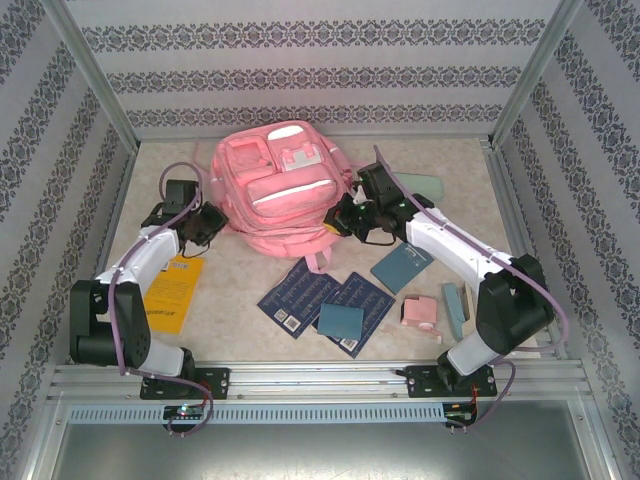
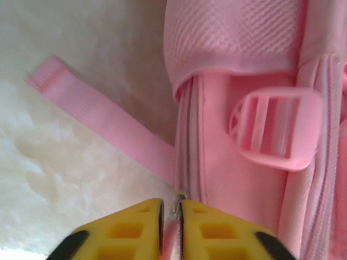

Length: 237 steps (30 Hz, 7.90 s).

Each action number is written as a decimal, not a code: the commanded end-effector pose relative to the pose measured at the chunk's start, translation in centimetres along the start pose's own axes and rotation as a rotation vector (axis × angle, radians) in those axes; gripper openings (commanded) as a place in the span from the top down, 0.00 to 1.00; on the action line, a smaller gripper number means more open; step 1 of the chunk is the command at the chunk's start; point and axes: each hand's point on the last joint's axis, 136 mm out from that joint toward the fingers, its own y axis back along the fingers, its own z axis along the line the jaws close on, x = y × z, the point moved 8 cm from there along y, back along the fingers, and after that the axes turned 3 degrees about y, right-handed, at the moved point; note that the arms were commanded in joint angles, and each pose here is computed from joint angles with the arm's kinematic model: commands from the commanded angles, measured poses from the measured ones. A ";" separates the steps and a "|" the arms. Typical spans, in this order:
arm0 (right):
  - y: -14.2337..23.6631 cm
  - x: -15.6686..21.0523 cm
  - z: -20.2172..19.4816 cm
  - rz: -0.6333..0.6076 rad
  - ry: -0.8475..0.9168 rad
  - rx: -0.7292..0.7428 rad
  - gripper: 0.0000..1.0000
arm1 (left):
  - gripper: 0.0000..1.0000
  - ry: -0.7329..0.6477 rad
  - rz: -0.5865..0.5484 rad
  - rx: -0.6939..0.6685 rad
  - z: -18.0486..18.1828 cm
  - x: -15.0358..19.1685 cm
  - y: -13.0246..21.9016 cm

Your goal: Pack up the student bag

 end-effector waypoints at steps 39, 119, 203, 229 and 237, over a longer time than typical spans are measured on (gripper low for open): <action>7.8 3.7 -5.8 -0.216 0.482 0.034 0.37 | 0.41 -1.310 0.419 0.110 -15.9 12.4 -3.1; -0.4 -4.1 -0.6 -0.248 -0.214 -0.412 0.98 | 0.50 -1.096 0.393 0.220 -16.6 15.0 5.2; 12.4 5.4 -10.8 -0.132 0.261 0.672 0.31 | 0.99 -0.864 0.192 0.319 -16.8 13.8 6.4; 9.4 8.2 -18.7 0.210 0.061 0.901 0.02 | 0.99 -0.823 0.203 0.409 -15.9 14.5 7.3; 8.5 8.5 -20.6 0.229 -0.005 0.976 0.02 | 0.99 -0.830 0.191 0.409 -16.0 14.3 7.6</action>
